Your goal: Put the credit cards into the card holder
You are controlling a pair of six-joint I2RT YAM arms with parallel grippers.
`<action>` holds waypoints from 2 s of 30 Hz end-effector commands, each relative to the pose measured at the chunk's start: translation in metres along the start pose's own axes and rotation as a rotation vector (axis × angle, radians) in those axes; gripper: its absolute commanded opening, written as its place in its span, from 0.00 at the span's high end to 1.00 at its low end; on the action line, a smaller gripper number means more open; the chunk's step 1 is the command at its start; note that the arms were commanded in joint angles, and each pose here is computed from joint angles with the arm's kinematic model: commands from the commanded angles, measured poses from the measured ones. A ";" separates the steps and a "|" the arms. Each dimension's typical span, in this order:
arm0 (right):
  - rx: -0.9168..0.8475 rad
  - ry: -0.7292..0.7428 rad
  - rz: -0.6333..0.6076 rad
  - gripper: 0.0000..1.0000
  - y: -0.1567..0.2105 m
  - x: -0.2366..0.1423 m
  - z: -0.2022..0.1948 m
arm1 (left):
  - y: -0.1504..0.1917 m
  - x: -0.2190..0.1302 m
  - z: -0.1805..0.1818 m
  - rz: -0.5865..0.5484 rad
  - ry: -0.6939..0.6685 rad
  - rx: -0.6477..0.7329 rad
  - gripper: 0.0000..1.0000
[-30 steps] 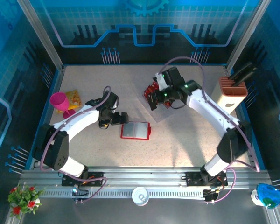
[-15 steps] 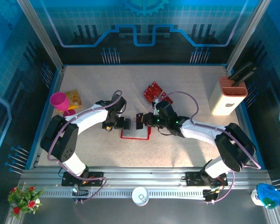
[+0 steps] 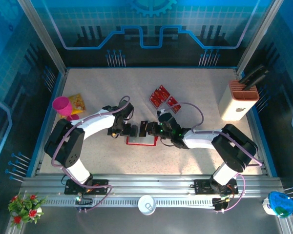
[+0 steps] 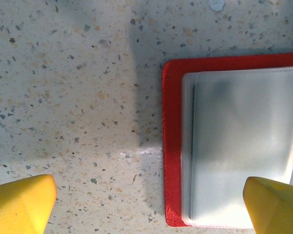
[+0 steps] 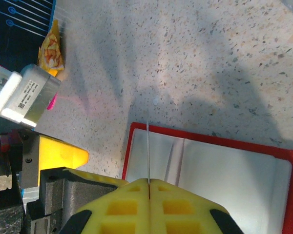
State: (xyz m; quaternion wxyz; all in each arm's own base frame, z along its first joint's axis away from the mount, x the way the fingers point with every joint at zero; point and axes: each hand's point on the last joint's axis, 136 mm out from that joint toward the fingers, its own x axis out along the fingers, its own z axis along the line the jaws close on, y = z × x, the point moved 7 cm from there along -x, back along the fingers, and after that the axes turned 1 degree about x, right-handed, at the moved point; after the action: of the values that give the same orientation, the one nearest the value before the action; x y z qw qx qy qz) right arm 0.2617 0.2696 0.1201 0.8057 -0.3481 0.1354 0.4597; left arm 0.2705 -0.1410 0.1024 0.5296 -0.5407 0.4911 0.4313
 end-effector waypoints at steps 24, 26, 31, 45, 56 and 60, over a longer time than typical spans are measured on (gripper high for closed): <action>0.041 -0.004 -0.048 1.00 0.010 0.009 -0.015 | 0.022 0.019 0.018 0.086 -0.127 -0.014 0.01; 0.043 -0.010 -0.049 1.00 0.011 0.010 -0.014 | 0.023 0.019 0.018 0.087 -0.127 -0.016 0.01; 0.046 -0.020 -0.048 1.00 0.012 0.014 -0.013 | 0.025 0.021 0.019 0.091 -0.133 -0.016 0.01; 0.050 0.013 -0.046 1.00 0.021 0.011 -0.026 | 0.028 0.022 0.020 0.095 -0.132 -0.024 0.01; 0.049 0.031 -0.015 1.00 0.030 0.011 -0.035 | 0.028 0.023 0.020 0.096 -0.129 -0.026 0.01; 0.046 0.025 0.006 1.00 0.033 0.015 -0.033 | 0.028 0.023 0.020 0.096 -0.129 -0.024 0.01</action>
State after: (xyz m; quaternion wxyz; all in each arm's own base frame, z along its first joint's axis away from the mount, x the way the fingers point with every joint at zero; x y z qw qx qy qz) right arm 0.2508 0.2631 0.0831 0.8200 -0.3291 0.1480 0.4444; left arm 0.2640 -0.1319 0.0867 0.5328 -0.5290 0.4727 0.4614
